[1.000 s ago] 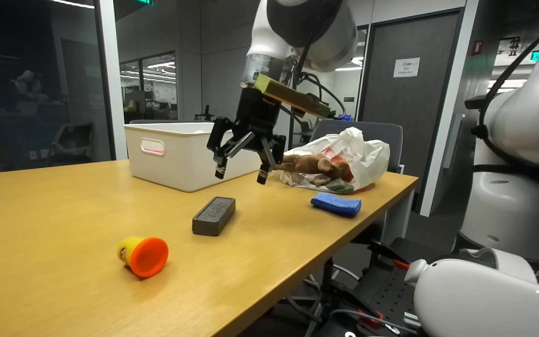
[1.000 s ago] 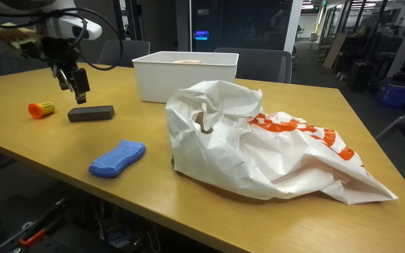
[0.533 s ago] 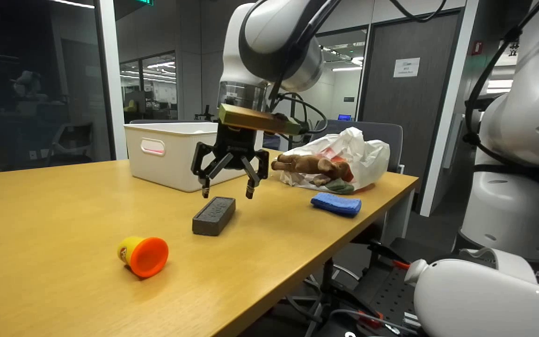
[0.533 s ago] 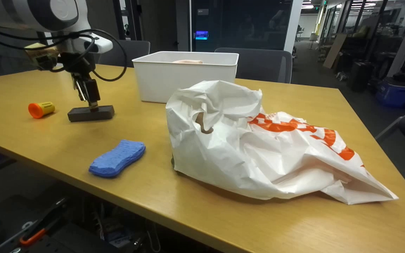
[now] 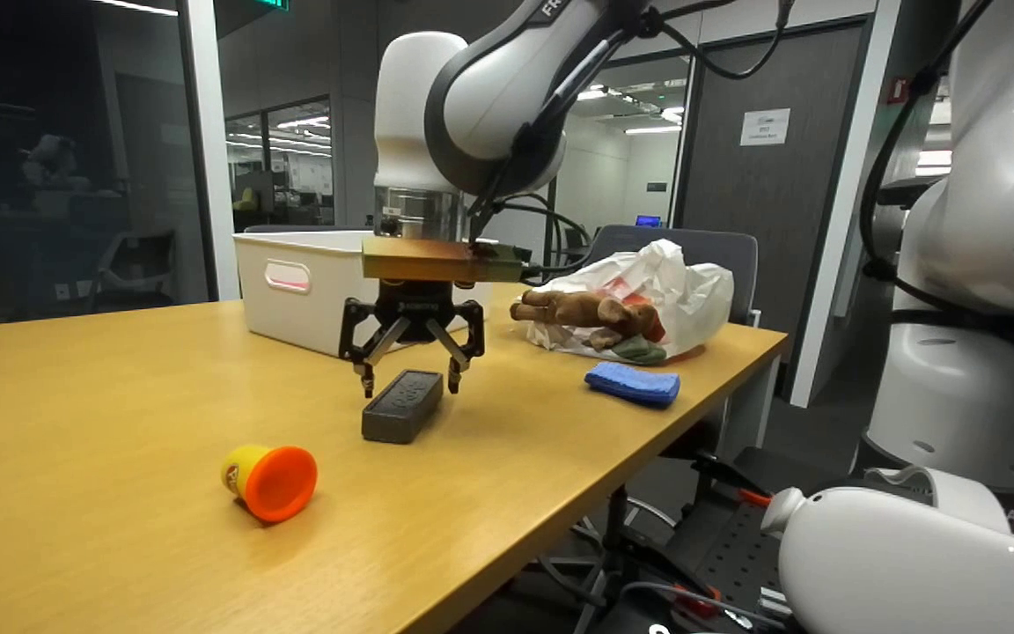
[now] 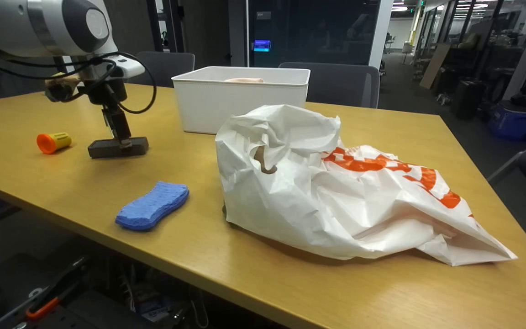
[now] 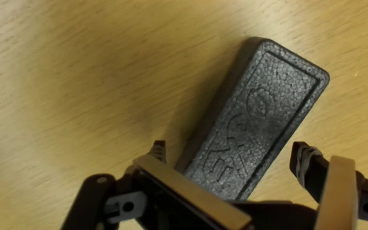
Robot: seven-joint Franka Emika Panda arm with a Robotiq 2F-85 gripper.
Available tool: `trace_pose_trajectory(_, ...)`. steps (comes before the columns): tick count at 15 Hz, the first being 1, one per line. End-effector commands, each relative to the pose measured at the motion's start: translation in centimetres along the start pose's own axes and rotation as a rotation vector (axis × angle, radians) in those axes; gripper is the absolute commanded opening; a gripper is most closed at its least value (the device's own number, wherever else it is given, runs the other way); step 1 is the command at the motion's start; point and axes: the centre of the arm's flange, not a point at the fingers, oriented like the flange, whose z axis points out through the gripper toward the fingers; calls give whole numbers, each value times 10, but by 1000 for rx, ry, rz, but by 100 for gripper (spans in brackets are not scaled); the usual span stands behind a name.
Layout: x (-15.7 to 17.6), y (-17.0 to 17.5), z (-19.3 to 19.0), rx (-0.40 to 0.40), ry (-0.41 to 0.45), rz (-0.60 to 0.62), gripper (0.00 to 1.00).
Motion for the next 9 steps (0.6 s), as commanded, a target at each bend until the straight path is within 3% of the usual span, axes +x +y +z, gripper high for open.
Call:
trace_pose_trajectory(1, 3, -15, 10, -22, 13, 25, 74)
trace_pose_trajectory(5, 1, -17, 12, -30, 10, 21, 43)
trace_pose_trajectory(9, 2, -11, 4, -31, 28, 22, 38)
